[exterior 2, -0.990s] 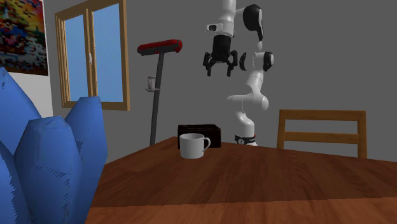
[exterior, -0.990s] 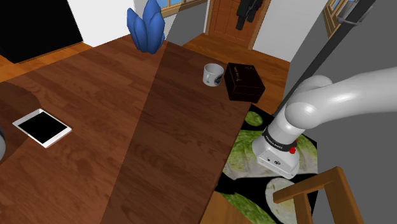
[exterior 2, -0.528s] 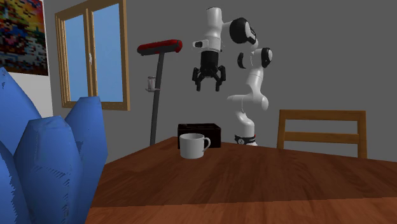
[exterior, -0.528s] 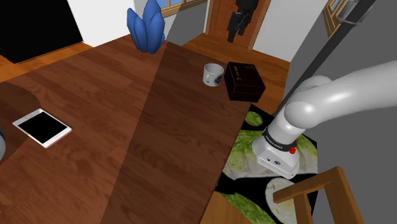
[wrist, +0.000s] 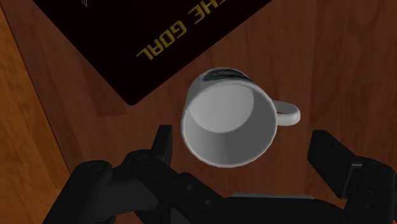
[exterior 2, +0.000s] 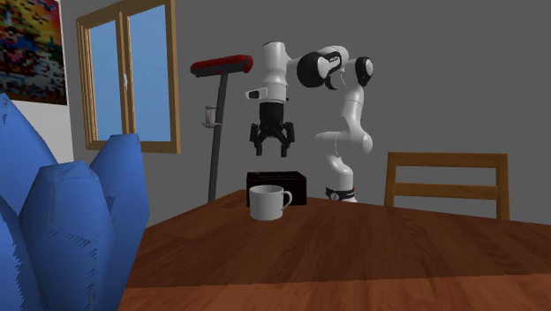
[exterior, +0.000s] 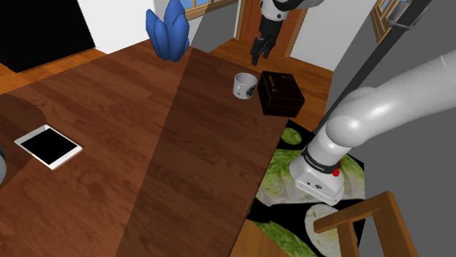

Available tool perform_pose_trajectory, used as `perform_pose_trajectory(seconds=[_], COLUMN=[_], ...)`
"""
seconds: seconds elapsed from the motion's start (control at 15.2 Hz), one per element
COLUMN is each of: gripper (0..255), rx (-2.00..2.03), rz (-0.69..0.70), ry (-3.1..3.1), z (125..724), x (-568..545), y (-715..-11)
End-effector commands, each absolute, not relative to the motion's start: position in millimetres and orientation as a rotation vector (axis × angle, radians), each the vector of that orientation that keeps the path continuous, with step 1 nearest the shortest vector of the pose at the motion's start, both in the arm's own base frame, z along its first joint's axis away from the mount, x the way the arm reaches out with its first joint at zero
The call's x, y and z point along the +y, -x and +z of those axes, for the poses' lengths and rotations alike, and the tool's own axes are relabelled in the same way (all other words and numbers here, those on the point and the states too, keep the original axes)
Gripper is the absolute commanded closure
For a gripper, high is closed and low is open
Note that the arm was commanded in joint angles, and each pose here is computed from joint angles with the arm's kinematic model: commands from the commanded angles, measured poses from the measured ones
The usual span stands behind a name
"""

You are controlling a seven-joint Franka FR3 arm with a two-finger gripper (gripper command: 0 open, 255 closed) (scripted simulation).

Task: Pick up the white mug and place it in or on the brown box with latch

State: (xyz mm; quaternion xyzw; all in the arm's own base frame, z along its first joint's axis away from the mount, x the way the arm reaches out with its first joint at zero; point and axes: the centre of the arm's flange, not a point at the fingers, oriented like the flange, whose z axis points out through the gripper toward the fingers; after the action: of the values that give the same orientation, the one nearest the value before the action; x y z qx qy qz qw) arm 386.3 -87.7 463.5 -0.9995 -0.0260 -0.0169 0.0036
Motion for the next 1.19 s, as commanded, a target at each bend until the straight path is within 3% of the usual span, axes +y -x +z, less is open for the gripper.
perform_pose_trajectory(seconds=[0.0, 0.4, 1.12], gripper=[0, 0, 0], rx=[-0.069, -0.035, -0.035], rz=[-0.049, -0.030, -0.030], ry=[3.123, 3.094, 3.094], z=[439.9, 376.0, 336.1], x=[-102.6, -132.7, -130.8], y=[-397.9, -426.2, -426.9])
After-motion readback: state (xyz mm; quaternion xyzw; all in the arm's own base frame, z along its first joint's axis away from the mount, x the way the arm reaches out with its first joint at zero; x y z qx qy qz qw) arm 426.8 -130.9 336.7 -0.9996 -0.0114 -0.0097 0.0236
